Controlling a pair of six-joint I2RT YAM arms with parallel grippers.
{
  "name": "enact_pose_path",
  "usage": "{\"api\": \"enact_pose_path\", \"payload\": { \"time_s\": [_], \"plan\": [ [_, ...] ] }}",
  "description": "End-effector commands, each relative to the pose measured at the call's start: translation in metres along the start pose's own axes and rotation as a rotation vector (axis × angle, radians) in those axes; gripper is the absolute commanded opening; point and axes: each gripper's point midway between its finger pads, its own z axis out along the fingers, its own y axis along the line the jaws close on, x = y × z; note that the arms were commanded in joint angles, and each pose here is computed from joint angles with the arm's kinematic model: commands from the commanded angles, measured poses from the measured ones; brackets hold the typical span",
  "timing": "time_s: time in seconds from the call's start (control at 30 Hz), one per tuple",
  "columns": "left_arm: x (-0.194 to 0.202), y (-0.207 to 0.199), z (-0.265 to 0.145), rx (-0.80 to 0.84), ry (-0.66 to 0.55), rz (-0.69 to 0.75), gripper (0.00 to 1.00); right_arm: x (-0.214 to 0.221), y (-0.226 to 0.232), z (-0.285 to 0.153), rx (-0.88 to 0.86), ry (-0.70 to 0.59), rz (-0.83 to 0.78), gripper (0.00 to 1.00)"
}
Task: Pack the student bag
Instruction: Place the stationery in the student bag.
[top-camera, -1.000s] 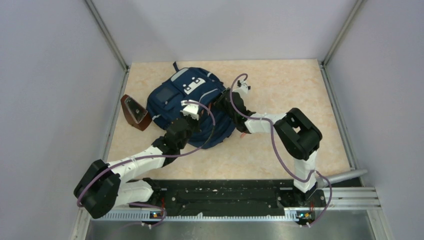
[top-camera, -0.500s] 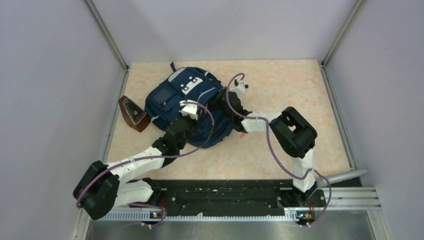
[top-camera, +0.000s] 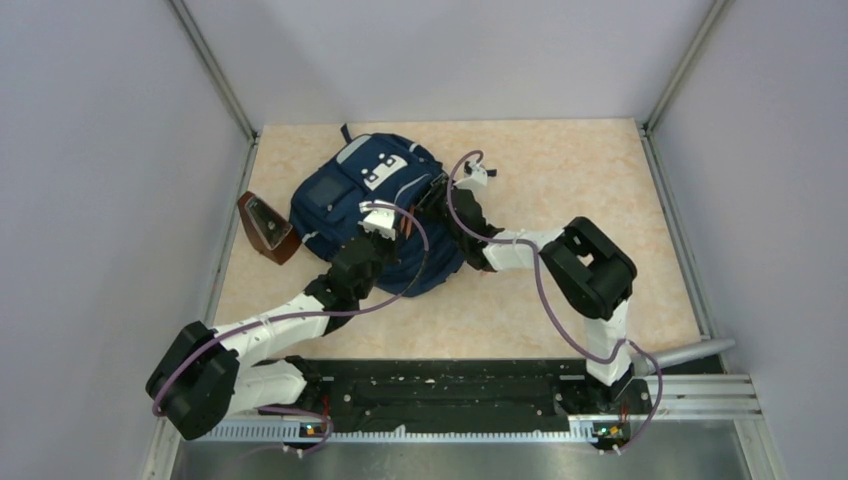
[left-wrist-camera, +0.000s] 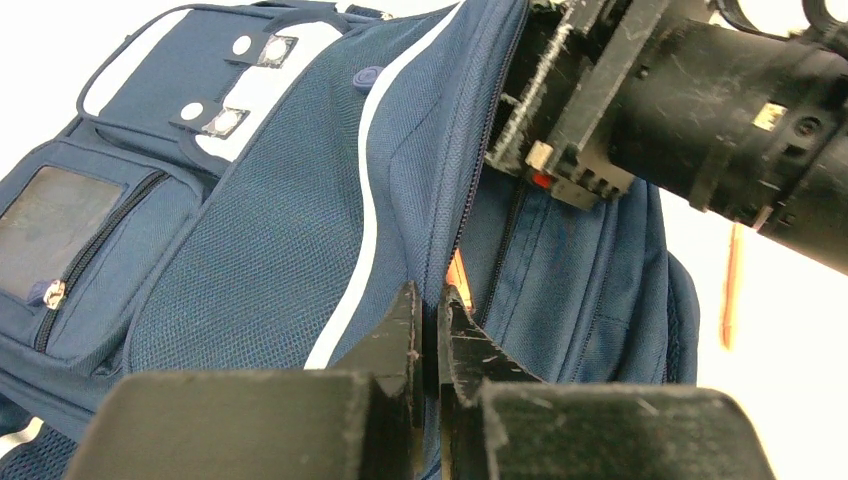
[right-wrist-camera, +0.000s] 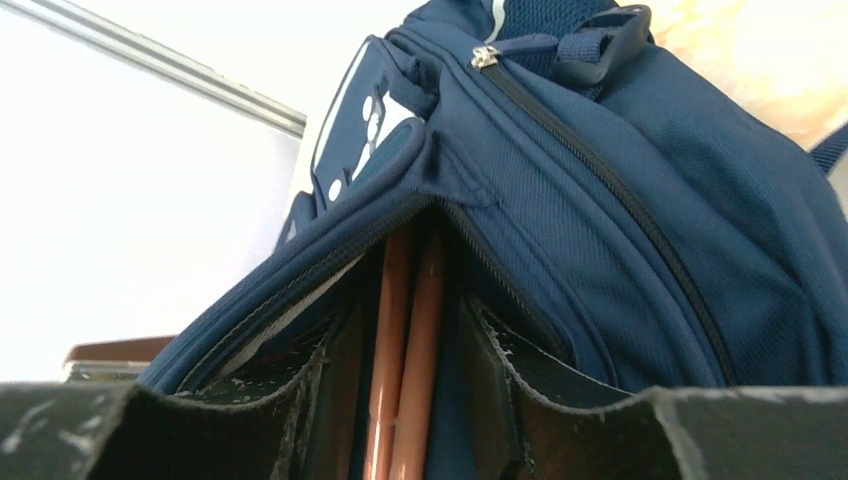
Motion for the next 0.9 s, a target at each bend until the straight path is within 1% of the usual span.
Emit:
{"api": "enact_pose_path", "payload": {
  "time_s": [0.0, 0.13, 0.2, 0.27, 0.33, 0.5, 0.63, 0.87],
  "plan": [
    [-0.038, -0.020, -0.005, 0.092, -0.124, -0.054, 0.00, -0.028, 0.031, -0.026, -0.060, -0.078, -0.080, 0.41],
    [-0.038, -0.018, -0.004, 0.084, -0.124, -0.055, 0.00, -0.038, 0.027, -0.050, -0.058, -0.085, -0.123, 0.43],
    [-0.037, -0.017, -0.004, 0.077, -0.121, -0.053, 0.00, -0.035, 0.028, -0.062, -0.071, -0.055, -0.189, 0.45],
    [-0.035, -0.016, -0.003, 0.070, -0.117, -0.052, 0.00, -0.033, 0.030, -0.075, -0.054, -0.023, -0.277, 0.46],
    [-0.035, -0.015, -0.003, 0.062, -0.117, -0.052, 0.00, -0.030, 0.022, -0.090, -0.020, -0.004, -0.334, 0.47],
    [-0.032, -0.010, -0.002, 0.036, -0.115, -0.045, 0.00, -0.040, -0.015, -0.130, 0.080, 0.007, -0.407, 0.46],
    [-0.031, -0.010, -0.001, 0.034, -0.113, -0.046, 0.00, -0.045, -0.056, -0.149, 0.233, 0.060, -0.509, 0.47],
    [-0.029, -0.009, 0.000, 0.027, -0.108, -0.037, 0.00, -0.046, -0.118, -0.161, 0.408, 0.155, -0.504, 0.49]
  ]
}}
